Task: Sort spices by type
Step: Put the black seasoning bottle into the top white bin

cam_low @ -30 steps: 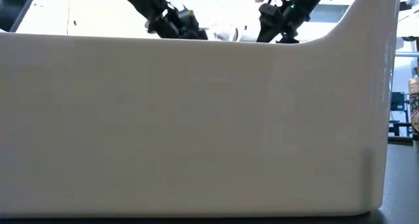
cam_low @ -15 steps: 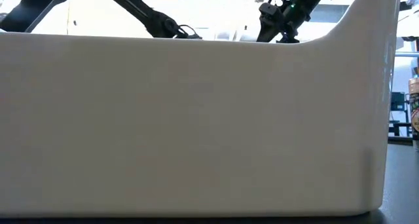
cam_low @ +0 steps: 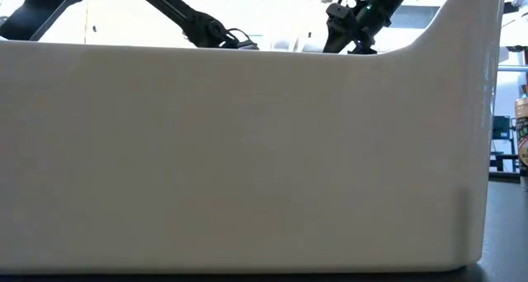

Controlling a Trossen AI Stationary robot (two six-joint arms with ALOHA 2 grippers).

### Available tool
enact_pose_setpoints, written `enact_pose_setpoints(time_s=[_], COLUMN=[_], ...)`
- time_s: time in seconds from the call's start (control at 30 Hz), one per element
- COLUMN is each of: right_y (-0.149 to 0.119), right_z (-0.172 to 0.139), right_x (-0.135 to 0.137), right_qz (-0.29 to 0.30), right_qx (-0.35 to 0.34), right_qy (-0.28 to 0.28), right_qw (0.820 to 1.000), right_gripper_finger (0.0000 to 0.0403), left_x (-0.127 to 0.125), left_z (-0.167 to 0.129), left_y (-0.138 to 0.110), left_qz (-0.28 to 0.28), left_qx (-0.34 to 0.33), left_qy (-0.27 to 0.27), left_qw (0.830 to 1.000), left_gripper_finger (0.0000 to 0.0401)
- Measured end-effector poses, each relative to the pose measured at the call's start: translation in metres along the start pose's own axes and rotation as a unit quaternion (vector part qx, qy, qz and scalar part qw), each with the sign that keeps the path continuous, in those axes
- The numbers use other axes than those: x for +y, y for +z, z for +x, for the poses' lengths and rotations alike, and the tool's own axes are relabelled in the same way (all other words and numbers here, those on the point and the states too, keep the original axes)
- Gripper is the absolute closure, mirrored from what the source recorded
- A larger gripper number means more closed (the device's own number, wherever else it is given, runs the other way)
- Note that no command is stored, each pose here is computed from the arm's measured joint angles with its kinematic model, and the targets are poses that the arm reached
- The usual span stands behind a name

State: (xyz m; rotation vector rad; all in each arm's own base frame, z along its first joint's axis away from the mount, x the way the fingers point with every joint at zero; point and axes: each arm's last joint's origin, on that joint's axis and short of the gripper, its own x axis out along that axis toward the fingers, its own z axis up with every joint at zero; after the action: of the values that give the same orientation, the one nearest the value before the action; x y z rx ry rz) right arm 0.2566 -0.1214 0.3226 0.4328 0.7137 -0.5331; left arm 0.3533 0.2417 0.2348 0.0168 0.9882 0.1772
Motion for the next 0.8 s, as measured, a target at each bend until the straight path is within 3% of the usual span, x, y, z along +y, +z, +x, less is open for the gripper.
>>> enact_pose_setpoints(time_s=[0.8], right_y=[-0.0004], right_z=[0.0000], right_x=[0.0006], right_qz=[0.004], right_qx=[0.001], right_qy=[0.000], right_qw=[1.000], right_gripper_finger=[0.0042], left_x=[-0.0024], left_z=[0.0004], left_y=[0.0011], left_qz=[-0.042], left_qx=[-0.003], left_qy=[-0.009], left_qw=[0.999], left_gripper_finger=[0.0172])
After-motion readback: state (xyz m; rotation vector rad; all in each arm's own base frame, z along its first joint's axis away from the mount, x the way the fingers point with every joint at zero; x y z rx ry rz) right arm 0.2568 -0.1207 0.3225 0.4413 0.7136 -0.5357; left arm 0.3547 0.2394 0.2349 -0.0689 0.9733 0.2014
